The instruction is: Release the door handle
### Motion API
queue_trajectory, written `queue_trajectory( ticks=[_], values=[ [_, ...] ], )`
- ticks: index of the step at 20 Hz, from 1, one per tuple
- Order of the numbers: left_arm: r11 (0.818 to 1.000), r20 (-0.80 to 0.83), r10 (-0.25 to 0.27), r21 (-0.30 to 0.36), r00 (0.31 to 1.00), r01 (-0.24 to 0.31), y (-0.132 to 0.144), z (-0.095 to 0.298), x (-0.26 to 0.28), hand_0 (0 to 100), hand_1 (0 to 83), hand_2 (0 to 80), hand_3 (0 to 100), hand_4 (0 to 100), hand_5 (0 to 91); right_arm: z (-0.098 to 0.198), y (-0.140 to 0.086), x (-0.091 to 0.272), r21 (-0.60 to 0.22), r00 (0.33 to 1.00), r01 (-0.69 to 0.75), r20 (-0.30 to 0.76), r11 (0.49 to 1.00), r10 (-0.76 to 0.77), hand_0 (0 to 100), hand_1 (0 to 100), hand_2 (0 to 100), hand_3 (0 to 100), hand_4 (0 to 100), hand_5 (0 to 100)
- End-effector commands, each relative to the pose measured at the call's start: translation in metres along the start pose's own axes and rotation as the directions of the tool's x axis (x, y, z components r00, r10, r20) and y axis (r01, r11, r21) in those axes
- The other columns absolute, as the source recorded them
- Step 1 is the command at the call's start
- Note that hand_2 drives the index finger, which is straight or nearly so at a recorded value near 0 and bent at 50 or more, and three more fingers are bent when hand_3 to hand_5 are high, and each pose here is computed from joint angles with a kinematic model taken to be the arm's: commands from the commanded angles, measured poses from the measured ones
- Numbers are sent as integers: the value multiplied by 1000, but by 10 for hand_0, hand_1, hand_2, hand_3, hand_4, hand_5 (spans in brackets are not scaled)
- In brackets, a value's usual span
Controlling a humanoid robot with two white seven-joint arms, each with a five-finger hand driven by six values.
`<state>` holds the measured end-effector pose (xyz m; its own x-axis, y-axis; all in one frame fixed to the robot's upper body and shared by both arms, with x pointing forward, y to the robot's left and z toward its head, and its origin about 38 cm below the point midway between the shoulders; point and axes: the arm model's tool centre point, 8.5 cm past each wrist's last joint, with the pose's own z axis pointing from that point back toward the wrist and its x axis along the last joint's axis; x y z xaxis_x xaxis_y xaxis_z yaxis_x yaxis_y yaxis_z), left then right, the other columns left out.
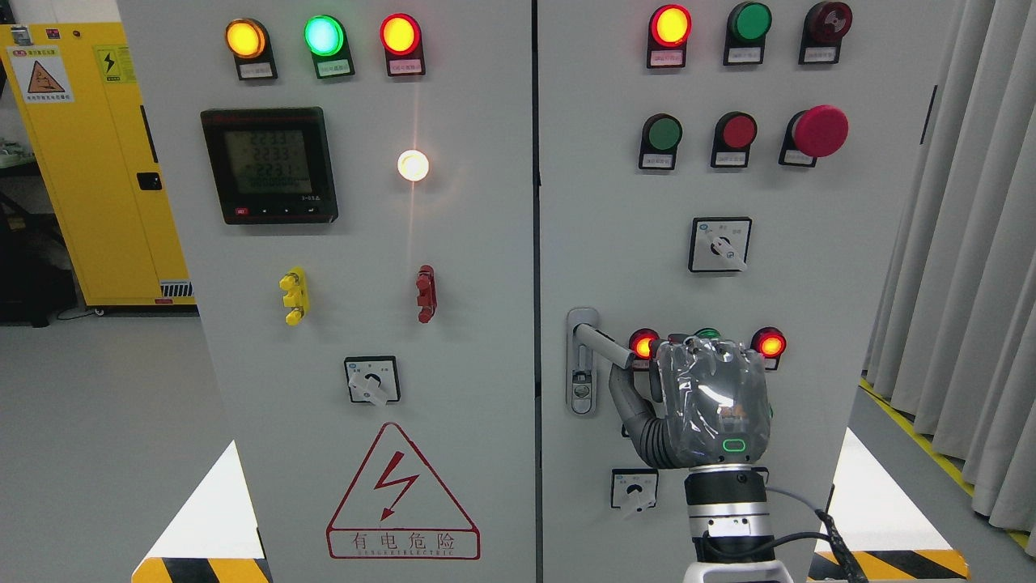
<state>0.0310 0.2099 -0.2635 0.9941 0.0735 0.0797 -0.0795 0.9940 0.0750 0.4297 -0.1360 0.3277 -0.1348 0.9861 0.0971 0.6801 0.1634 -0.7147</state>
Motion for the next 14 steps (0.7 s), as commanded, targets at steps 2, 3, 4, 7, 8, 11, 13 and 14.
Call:
queue_trajectory(
  ticks=[2, 3, 4, 7, 8, 11, 13, 14],
  values=[
    [1000, 12, 1, -2, 1000, -1, -1, 0, 4, 120, 556, 0, 0, 0, 0, -2, -1, 0, -4, 1000, 2, 0, 1000, -2, 606, 401, 965, 1000, 1000, 989],
    [1000, 12, 1, -2, 1000, -1, -1, 0, 4, 120, 556, 0, 0, 0, 0, -2, -1, 0, -3, 1000, 7, -1, 1000, -7, 606, 401, 967, 1000, 1000, 989],
    [1000, 12, 1, -2, 1000, -1, -1, 0, 4, 120, 556, 0, 0, 0, 0, -2, -1, 0, -3, 1000, 7, -1, 1000, -7, 605, 401, 967, 1000, 1000, 989],
    [1000, 12, 1, -2, 1000, -1, -1, 0, 4, 120, 556, 0, 0, 0, 0, -3, -2, 0, -6, 1000, 7, 0, 1000, -7, 602, 401, 968, 1000, 1000, 988],
    [1000, 12, 1, -2, 1000, -1, -1, 0, 4, 120, 556, 0, 0, 0, 0, -3, -2, -1, -8, 1000, 4, 1, 1000, -4, 602, 401, 966, 1000, 1000, 988],
    [1000, 12, 1, -2, 1000, -1, -1, 0, 4, 120, 556, 0, 0, 0, 0, -3, -2, -1, -8, 1000, 4, 1, 1000, -4, 600, 401, 967, 1000, 1000, 988],
    [1000, 12, 1, -2, 1000, -1, -1, 0, 4, 120, 556, 0, 0, 0, 0, -3, -3, -1, -8, 1000, 3, 2, 1000, -3, 599, 401, 968, 1000, 1000, 988],
    [1000, 12, 1, -2, 1000, -1, -1, 0, 4, 120, 556, 0, 0, 0, 0, -4, -3, -1, -8, 1000, 2, 2, 1000, -2, 599, 401, 968, 1000, 1000, 988]
  ],
)
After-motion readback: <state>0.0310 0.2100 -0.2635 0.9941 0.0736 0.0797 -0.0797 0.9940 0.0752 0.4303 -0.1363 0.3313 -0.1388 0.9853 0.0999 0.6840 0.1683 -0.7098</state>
